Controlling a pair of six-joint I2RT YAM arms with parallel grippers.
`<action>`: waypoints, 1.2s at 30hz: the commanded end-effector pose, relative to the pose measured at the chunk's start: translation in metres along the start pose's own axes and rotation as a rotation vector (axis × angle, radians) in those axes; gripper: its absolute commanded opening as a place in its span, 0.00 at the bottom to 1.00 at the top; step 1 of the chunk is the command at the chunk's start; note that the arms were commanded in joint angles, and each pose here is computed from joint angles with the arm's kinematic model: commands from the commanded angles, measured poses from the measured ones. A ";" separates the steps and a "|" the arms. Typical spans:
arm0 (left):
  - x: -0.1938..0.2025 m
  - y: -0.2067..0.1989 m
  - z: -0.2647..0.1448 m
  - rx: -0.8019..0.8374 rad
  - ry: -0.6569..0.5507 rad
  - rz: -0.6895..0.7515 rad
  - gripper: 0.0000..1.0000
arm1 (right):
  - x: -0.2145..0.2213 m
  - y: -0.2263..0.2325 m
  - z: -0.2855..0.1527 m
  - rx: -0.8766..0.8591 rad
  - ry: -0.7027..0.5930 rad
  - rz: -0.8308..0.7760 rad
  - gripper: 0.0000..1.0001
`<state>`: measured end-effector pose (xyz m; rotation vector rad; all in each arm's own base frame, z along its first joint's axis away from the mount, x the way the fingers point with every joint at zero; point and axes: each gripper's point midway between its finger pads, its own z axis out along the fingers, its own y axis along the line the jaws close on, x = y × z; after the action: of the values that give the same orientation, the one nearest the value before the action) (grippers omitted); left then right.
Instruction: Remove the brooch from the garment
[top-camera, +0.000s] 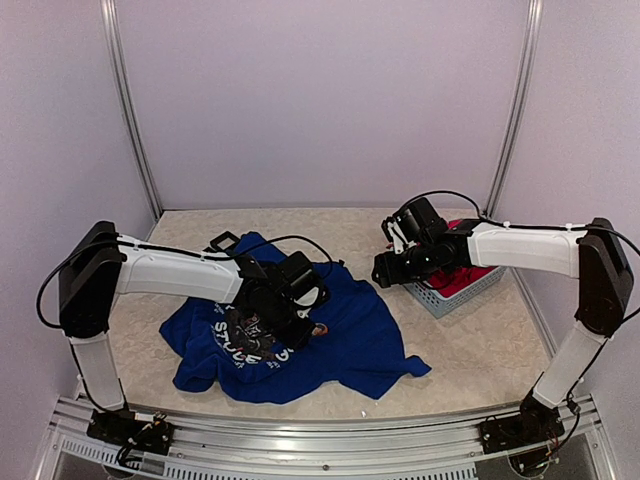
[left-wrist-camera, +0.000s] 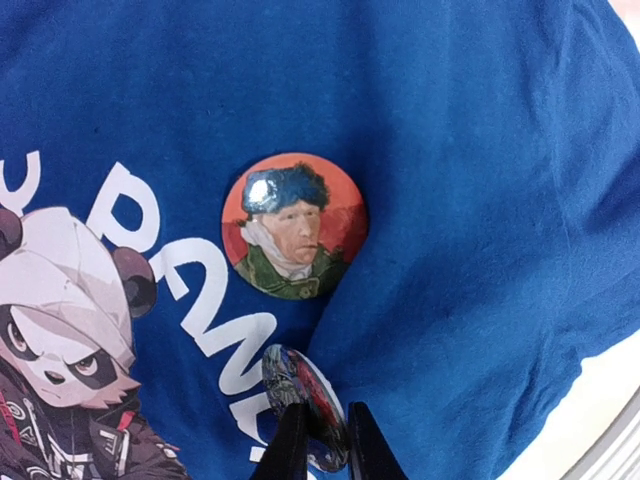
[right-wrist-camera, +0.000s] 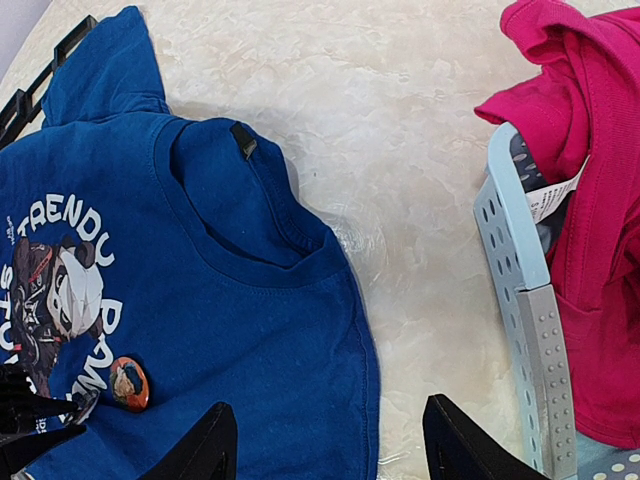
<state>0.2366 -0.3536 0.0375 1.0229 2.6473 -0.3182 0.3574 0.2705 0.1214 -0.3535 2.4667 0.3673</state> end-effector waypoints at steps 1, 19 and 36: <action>-0.002 0.001 -0.007 -0.027 -0.003 -0.006 0.08 | -0.005 0.004 -0.003 -0.002 -0.020 0.001 0.64; -0.066 0.028 -0.083 0.035 -0.344 -0.224 0.00 | -0.022 0.064 -0.043 -0.402 -0.156 -0.034 0.67; -0.081 0.005 -0.151 0.470 -0.495 -0.224 0.00 | -0.010 0.121 -0.085 -0.940 -0.066 -0.106 0.84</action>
<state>0.2861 -0.3411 0.1796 0.5700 2.3465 -0.9279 0.2949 0.3416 0.2020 -0.6939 2.1034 1.3130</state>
